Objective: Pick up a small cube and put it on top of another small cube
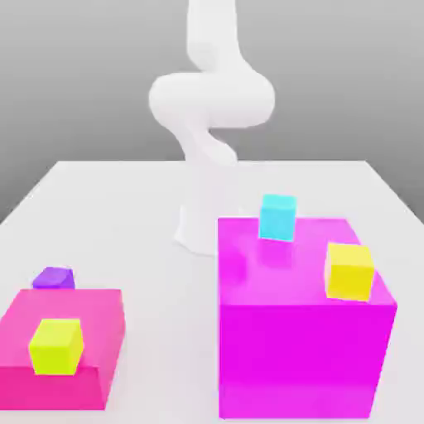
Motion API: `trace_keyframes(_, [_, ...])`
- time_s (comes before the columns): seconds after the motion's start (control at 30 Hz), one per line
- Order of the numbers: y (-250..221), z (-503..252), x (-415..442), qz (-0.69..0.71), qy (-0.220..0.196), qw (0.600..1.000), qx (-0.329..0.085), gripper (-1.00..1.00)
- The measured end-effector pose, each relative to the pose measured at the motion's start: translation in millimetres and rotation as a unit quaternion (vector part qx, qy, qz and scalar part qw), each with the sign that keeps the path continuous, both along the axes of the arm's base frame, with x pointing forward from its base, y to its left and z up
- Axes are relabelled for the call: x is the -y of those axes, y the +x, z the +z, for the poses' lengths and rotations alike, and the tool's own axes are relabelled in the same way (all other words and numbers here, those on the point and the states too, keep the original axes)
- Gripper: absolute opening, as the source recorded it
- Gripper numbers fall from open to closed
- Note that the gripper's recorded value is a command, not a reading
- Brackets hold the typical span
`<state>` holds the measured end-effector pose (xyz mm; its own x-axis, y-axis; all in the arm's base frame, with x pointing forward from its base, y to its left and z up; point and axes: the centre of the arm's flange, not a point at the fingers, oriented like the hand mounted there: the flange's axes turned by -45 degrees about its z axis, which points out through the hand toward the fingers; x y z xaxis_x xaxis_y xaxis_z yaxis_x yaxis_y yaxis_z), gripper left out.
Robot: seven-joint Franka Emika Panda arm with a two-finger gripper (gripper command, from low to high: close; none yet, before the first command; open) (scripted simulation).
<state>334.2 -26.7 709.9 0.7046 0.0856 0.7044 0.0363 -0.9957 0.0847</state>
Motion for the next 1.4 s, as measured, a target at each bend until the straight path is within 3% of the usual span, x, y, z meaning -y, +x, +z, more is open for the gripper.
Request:
trace_keyframes(0.33, [-50,-21,105,0.104,-0.168,0.979,-0.053,0.00])
trace_keyframes(0.67, [-95,-71,197,0.232,-0.288,0.921,-0.127,0.00])
trace_keyframes(1.03, [-132,-158,275,0.406,-0.366,0.813,-0.197,0.00])
trace_keyframes(1.4, [-148,-266,319,0.600,-0.400,0.655,-0.223,0.00])
